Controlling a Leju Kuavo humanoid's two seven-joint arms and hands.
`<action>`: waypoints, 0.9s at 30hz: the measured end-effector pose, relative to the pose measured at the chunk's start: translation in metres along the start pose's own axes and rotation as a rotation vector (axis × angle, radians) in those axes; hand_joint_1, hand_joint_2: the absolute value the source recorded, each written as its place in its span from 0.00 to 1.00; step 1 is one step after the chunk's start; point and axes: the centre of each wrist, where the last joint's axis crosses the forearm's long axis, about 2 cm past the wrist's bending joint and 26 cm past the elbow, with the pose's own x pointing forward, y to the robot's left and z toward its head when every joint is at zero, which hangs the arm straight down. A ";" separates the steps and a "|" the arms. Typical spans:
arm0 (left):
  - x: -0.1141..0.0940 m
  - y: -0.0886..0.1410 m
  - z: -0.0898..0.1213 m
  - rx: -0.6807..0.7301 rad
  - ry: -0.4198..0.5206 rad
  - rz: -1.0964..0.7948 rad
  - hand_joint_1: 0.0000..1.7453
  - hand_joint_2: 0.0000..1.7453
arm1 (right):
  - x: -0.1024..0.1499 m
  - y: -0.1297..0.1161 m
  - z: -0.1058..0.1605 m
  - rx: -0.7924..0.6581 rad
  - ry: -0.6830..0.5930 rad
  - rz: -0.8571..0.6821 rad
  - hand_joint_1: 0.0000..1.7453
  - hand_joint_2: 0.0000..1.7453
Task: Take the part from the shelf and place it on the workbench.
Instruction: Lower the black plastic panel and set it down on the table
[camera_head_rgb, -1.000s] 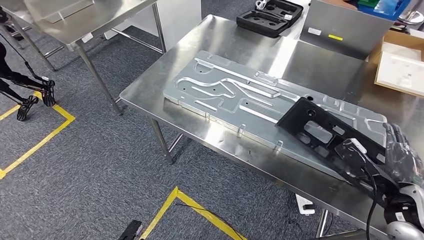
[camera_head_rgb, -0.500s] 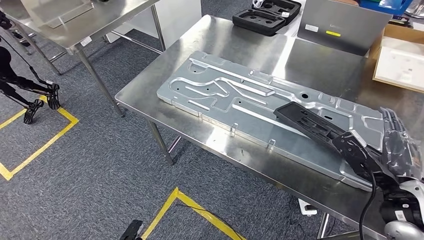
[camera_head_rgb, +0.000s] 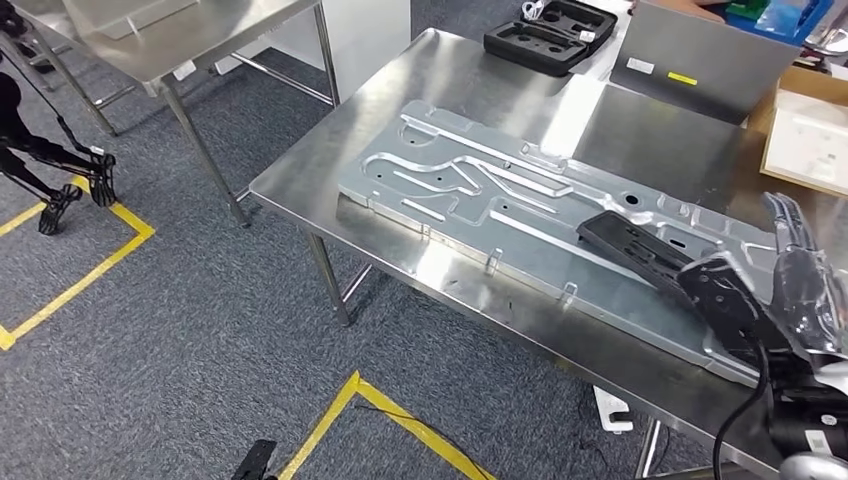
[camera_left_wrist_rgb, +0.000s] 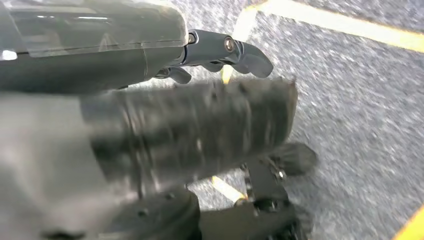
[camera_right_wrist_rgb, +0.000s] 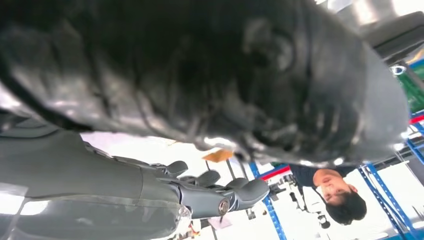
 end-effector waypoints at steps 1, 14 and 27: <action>0.000 0.000 0.000 0.004 0.003 -0.001 0.00 1.00 | 0.000 0.000 0.001 -0.005 0.002 -0.017 0.00 0.00; -0.002 -0.003 0.002 0.023 -0.029 -0.020 0.00 0.00 | -0.011 -0.018 0.024 -0.098 0.079 -0.380 0.00 0.00; 0.000 -0.009 0.004 -0.016 -0.076 -0.029 0.00 0.00 | -0.031 -0.043 0.026 -0.159 0.148 -0.499 0.00 0.00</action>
